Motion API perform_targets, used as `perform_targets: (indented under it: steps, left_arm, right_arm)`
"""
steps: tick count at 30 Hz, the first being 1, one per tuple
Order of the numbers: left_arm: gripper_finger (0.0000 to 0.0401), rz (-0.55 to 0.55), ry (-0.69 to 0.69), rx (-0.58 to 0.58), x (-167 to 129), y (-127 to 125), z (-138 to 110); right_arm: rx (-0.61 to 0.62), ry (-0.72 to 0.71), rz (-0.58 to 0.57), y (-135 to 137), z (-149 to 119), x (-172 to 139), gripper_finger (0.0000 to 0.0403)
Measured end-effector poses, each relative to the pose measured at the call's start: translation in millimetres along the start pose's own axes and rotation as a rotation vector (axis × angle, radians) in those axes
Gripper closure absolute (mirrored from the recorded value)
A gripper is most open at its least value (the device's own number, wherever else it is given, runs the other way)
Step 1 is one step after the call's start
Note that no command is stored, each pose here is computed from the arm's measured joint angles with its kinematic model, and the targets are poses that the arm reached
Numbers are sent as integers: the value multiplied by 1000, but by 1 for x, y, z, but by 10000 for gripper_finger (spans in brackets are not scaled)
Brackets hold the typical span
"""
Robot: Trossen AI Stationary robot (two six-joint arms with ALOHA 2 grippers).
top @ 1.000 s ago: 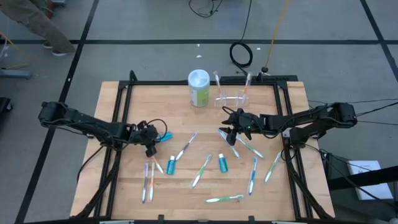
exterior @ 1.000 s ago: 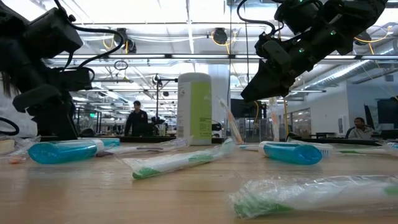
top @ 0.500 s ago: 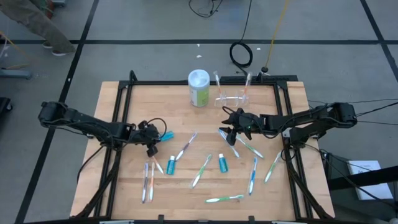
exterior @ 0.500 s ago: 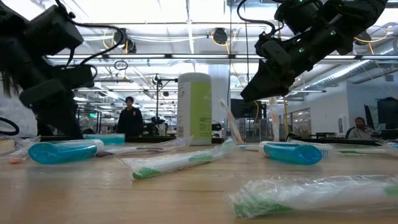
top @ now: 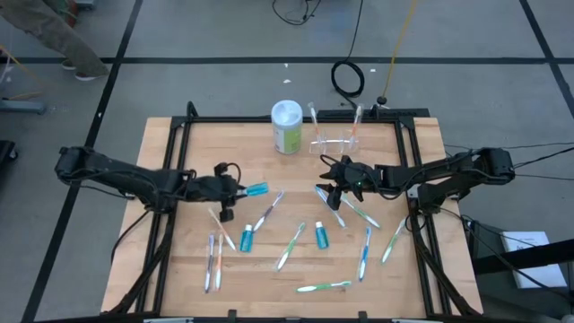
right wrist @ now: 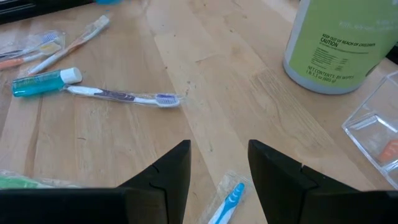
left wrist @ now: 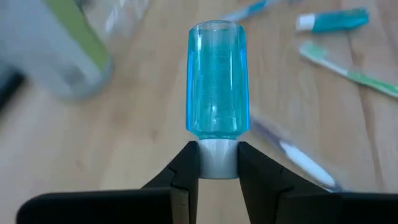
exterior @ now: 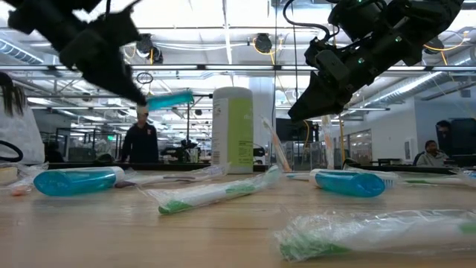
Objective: Pick & Place toothbrushing station
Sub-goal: Put the blue mouthwash into the transparent organizer
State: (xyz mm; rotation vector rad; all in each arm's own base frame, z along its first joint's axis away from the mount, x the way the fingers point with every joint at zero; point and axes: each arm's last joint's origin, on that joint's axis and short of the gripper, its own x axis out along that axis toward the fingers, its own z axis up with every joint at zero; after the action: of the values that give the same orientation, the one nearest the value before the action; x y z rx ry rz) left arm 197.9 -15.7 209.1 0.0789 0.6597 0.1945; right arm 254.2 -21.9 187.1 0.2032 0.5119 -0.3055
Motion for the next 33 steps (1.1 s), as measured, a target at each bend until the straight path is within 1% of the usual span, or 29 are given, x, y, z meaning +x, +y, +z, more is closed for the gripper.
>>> perform_targets:
  steps: [5, 9, 13, 17, 22, 25, 29, 33]
  left_arm:
    - [319, 40, -66, 145, -7, 7, 24]
    - [319, 71, -77, 214, -8, 14, 30]
    - [319, 91, -55, 205, -5, 21, 29]
    - [319, 50, -33, 183, -4, 23, 27]
    - [319, 48, -35, 157, -4, 24, 27]
    - [319, 50, -55, 152, -4, 24, 29]
    - [319, 42, -134, 142, 1, 22, 37]
    - [320, 7, -134, 167, 9, 19, 37]
  right_arm:
    - [0, 0, 0, 0, 0, 0, 252]
    - [0, 0, 0, 0, 0, 0, 252]
    - [0, 0, 0, 0, 0, 0, 252]
    - [0, 0, 1, 0, 0, 0, 252]
    - [0, 0, 0, 0, 0, 0, 252]
    - [0, 0, 1, 0, 0, 0, 252]
    - [0, 0, 1, 0, 0, 0, 252]
    - [-16, 0, 1, 0, 0, 0, 252]
